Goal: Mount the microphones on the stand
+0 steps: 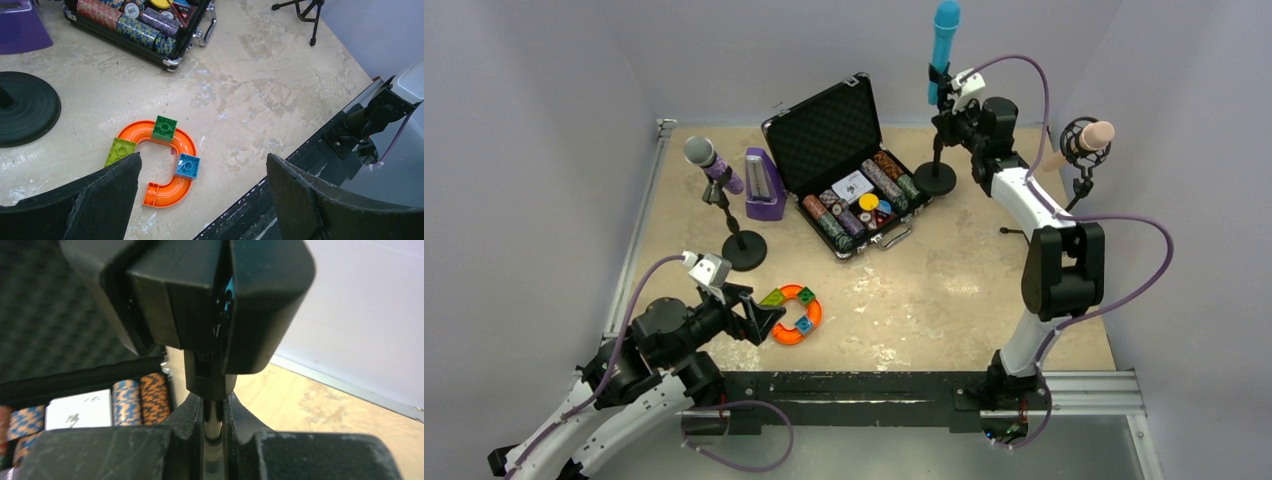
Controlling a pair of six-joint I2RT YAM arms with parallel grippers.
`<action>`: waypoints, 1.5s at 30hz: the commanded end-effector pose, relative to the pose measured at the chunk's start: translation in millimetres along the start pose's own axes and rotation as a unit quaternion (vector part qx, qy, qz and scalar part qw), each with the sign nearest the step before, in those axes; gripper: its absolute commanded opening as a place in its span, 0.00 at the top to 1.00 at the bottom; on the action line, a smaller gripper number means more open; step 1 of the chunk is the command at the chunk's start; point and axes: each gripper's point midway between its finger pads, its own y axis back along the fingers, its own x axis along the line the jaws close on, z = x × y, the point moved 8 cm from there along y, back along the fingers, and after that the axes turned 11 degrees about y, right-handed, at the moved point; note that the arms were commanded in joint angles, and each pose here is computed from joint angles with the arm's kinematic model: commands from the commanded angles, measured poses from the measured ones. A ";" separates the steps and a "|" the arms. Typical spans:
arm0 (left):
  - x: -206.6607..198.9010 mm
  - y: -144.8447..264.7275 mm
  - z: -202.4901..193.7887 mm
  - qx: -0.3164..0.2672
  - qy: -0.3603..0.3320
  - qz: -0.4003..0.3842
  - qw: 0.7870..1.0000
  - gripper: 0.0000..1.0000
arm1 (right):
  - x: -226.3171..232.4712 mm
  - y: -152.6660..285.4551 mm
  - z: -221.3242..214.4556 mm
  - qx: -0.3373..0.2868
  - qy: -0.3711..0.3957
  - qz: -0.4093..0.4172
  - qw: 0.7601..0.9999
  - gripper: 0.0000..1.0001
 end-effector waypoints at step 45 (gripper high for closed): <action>-8.7 -2.2 5.4 -0.010 -0.001 -0.031 0.999 0.01 | -14.5 20.0 -10.4 -0.056 -0.036 -0.116 0.991 0.43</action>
